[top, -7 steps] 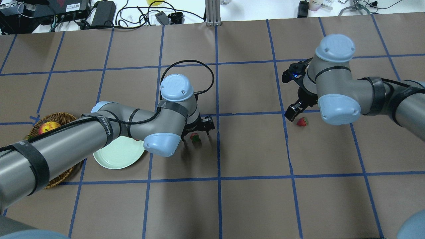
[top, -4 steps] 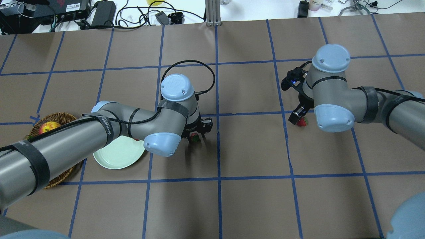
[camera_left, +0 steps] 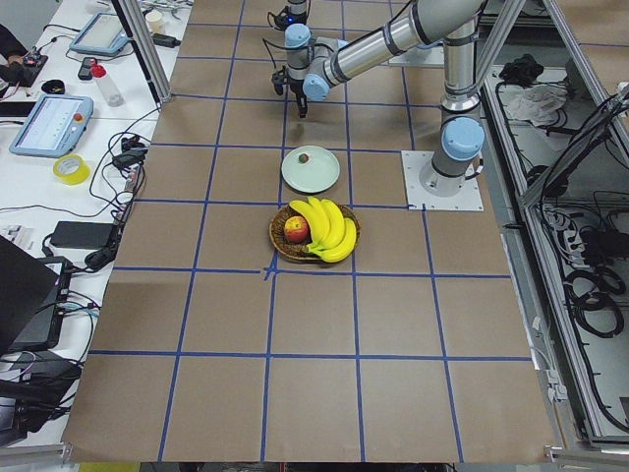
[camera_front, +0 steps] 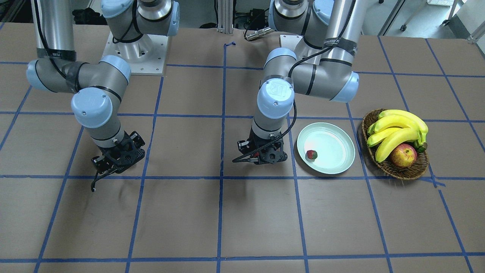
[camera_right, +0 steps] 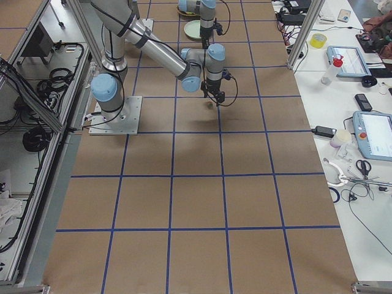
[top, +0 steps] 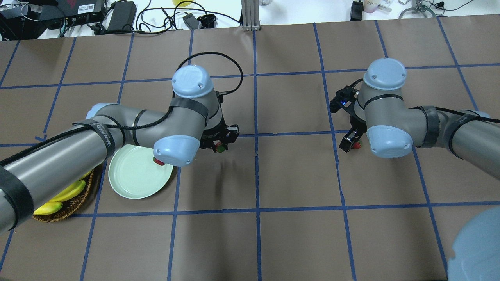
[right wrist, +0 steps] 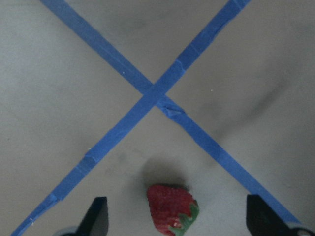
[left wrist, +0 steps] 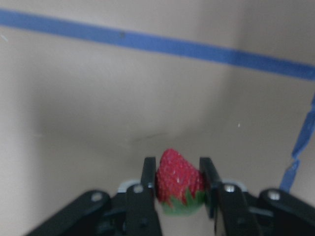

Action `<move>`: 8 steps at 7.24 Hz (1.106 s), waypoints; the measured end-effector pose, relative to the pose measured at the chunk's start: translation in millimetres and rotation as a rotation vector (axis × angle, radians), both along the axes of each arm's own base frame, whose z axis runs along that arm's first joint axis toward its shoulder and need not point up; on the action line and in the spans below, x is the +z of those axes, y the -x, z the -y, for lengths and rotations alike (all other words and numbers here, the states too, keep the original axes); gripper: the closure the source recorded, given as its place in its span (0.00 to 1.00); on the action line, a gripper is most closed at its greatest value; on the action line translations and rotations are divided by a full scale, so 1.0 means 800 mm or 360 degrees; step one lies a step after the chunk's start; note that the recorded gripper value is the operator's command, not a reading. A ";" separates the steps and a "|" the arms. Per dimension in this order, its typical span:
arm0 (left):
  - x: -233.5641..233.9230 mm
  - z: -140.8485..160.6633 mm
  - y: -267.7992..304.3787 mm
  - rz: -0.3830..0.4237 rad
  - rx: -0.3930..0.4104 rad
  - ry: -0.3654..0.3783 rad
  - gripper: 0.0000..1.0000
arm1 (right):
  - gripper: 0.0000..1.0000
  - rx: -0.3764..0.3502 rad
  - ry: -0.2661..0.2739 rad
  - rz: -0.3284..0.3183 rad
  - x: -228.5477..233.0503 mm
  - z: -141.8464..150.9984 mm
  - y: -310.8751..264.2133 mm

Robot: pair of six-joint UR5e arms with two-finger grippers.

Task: Collect all strawberries into plate
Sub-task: 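Place the strawberry on the plate with the left gripper while the right lifts its strawberry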

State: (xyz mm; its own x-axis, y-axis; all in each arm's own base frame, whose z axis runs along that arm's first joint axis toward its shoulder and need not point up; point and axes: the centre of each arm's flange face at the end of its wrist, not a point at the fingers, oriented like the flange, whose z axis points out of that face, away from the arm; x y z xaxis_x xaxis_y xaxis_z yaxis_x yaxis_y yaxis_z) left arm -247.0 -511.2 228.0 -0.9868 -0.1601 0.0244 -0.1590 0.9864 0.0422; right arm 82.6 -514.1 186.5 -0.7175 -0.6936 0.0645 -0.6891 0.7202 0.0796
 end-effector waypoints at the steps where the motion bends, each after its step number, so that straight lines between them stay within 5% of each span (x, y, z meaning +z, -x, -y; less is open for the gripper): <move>1: 0.025 0.013 -0.041 0.0004 -0.0075 -0.0043 1.00 | 0.29 -0.0001 -0.0021 -0.0021 -0.005 -0.005 0.002; 2: 0.034 0.014 -0.091 -0.0001 -0.0152 -0.0090 1.00 | 0.58 -0.0004 -0.0033 -0.0032 -0.007 -0.008 0.003; 4: 0.021 -0.008 -0.205 -0.0032 -0.0253 -0.0174 1.00 | 1.00 -0.0008 -0.0035 -0.0033 -0.008 -0.008 0.003; 5: 0.004 -0.026 -0.258 -0.0068 -0.0247 -0.0225 1.00 | 1.00 -0.0010 -0.0028 -0.0026 -0.006 -0.006 0.002; 6: -0.011 -0.042 -0.288 -0.0098 -0.0212 -0.0265 0.28 | 1.00 -0.0012 -0.0021 -0.0021 -0.004 -0.004 0.002; 7: -0.018 -0.050 -0.300 -0.0112 -0.0189 -0.0283 0.00 | 1.00 -0.0016 -0.0007 -0.0017 0.000 -0.001 0.002; 8: -0.021 -0.053 -0.304 -0.0116 -0.0173 -0.0289 0.00 | 1.00 -0.0020 0.0016 -0.0017 0.007 0.005 0.002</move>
State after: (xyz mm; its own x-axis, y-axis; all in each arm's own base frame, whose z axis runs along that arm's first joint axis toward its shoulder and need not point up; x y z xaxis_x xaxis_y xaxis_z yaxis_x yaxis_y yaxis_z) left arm -4.1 -468.6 211.4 -0.9952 -0.0609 0.0769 -0.0419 0.9727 0.2284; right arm 80.8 -517.9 192.1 -0.7252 -0.6840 0.0789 -0.6793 0.7295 0.0799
